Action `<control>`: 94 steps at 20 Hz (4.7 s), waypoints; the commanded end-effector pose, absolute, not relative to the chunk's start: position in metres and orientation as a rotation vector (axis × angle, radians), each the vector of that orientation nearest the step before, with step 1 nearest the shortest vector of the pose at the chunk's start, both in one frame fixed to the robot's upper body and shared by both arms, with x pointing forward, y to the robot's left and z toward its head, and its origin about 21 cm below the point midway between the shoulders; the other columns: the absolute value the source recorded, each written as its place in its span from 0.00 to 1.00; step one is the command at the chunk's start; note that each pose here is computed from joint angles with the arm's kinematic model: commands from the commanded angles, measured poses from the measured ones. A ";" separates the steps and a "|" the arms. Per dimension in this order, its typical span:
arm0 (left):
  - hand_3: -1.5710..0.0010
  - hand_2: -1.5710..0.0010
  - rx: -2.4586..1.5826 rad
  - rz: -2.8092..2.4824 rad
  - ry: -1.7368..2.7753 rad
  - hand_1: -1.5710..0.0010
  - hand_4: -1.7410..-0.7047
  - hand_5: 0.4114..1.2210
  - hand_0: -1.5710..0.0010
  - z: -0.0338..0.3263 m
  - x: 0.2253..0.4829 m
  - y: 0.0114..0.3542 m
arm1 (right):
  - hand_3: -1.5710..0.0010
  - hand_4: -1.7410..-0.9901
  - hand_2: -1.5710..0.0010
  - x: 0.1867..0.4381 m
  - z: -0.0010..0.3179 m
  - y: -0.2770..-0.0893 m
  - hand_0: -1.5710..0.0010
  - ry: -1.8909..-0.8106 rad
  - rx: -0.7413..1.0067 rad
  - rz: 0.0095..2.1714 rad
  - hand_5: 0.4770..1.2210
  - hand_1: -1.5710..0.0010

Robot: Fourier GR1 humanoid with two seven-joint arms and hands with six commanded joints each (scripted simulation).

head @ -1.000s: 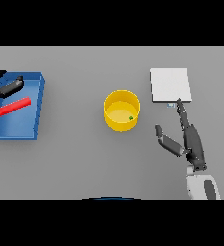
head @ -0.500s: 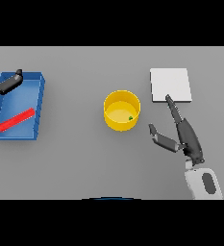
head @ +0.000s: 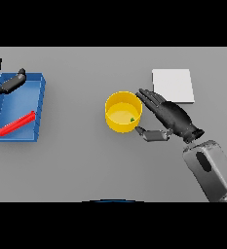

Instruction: Pick up the red beaker and tilt it to pour out 1 green nut into yellow bowl. Pick up the yellow bowl and place it on the metallic measuring scale.

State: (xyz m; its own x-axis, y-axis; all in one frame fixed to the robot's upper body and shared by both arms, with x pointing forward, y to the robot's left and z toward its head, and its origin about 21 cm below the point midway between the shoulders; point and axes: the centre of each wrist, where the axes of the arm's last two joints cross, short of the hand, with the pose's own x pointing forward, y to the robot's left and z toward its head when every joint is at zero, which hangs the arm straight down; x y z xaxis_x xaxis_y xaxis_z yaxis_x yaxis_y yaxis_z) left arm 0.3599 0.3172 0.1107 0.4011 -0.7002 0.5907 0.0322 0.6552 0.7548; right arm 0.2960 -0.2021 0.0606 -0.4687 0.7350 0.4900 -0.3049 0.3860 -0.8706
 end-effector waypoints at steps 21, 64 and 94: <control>1.00 1.00 0.724 -0.530 -1.083 1.00 0.91 0.40 1.00 0.112 0.359 0.320 | 1.00 0.60 1.00 0.356 0.052 -0.144 1.00 -1.340 -0.256 1.895 0.26 1.00; 1.00 1.00 0.744 -0.527 -1.103 1.00 0.90 0.40 1.00 0.126 0.356 0.323 | 0.16 0.03 0.00 0.361 0.158 -0.165 0.00 -1.239 -0.471 1.971 1.00 0.00; 1.00 1.00 0.771 -0.514 -1.059 1.00 0.90 0.40 1.00 0.132 0.353 0.322 | 0.16 0.02 0.00 0.438 0.087 -0.267 0.03 -1.057 -0.662 1.599 1.00 0.11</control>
State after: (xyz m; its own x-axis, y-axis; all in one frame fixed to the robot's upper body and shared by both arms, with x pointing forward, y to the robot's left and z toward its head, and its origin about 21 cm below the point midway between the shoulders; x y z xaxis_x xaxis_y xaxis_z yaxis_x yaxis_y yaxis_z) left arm 0.3530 0.3223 0.1322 0.4155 -0.7054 0.5743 0.0147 0.6365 0.7712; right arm 0.4377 -0.2671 0.0864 -0.2857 0.9534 0.0967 -0.4633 -0.0490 -0.8848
